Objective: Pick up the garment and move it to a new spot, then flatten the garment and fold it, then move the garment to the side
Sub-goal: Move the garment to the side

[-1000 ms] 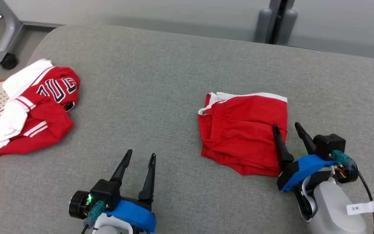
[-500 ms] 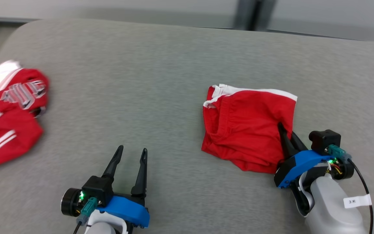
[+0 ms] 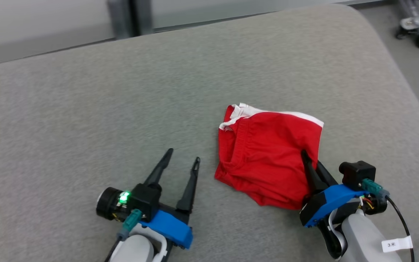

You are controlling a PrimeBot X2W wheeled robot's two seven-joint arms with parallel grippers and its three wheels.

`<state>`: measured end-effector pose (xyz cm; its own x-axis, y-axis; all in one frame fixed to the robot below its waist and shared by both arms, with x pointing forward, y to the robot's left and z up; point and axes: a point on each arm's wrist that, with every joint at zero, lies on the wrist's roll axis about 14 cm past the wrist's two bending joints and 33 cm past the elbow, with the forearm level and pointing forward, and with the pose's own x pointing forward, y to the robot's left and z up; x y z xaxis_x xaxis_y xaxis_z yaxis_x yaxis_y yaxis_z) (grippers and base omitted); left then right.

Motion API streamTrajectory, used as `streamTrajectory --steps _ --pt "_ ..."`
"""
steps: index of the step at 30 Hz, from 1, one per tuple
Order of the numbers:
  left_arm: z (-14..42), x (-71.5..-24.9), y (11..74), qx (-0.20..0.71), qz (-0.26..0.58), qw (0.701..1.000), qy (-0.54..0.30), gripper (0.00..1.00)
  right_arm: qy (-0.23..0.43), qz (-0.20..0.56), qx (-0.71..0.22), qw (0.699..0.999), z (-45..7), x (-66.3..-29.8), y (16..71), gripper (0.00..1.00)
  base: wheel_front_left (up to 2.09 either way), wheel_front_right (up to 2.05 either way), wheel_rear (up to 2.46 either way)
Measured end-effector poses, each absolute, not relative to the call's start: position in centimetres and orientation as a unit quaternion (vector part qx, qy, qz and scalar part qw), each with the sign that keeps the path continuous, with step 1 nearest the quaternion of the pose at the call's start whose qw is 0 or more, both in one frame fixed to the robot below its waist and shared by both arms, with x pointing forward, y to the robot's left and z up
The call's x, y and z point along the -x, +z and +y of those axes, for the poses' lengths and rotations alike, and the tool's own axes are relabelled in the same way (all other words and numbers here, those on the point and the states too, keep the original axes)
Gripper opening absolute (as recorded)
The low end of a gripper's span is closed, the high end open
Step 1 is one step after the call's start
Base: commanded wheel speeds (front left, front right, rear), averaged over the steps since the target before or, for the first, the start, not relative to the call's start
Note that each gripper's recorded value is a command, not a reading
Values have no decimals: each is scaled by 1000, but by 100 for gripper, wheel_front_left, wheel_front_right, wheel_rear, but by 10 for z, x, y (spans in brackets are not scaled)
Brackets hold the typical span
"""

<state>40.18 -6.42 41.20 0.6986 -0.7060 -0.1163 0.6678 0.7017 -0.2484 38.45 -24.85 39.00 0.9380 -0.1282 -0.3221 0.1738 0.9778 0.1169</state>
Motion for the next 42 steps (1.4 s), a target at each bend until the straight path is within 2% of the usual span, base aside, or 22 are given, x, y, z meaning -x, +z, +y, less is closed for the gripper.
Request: streamTrajectory --steps 4,9,14,19,23,33,35,36,38,39,40,41,42 --pt "-99 -388 419 99 97 894 -427 100 -106 153 -71 980 -266 -363 396 0 0 0 0" --pt "-109 -379 415 97 105 881 -450 100 -113 153 -50 981 -275 -358 399 0 0 0 0" --pt "-92 -383 399 88 123 887 -436 100 -82 164 25 983 -281 -388 403 0 0 0 0" --pt "-67 -395 387 80 131 901 -406 100 -78 192 125 970 -324 -424 417 0 0 0 0" --pt "-46 -407 383 79 132 914 -377 100 -99 209 179 956 -362 -449 431 0 0 0 0" --pt "-12 -422 374 85 134 933 -323 100 -163 261 247 919 -426 -472 435 0 0 0 0" --pt "-10 -423 372 86 136 933 -321 100 -169 249 252 920 -429 -478 441 17 0 0 0" --pt "-9 -423 372 87 137 933 -321 100 -169 246 258 919 -429 -480 443 20 0 0 0" --pt "-9 -424 372 87 136 933 -320 100 -176 238 259 919 -431 -482 446 15 0 0 0" --pt "-9 -425 372 87 136 934 -320 100 -181 234 260 919 -433 -482 449 18 0 0 0" --pt "-9 -425 371 86 136 934 -320 100 -186 229 259 920 -435 -482 452 85 0 0 0" --pt "-9 -425 372 86 136 934 -320 100 -190 225 261 919 -436 -483 454 100 0 0 0" --pt "-9 -425 372 86 136 934 -320 100 -193 219 260 920 -435 -484 457 100 0 0 0"
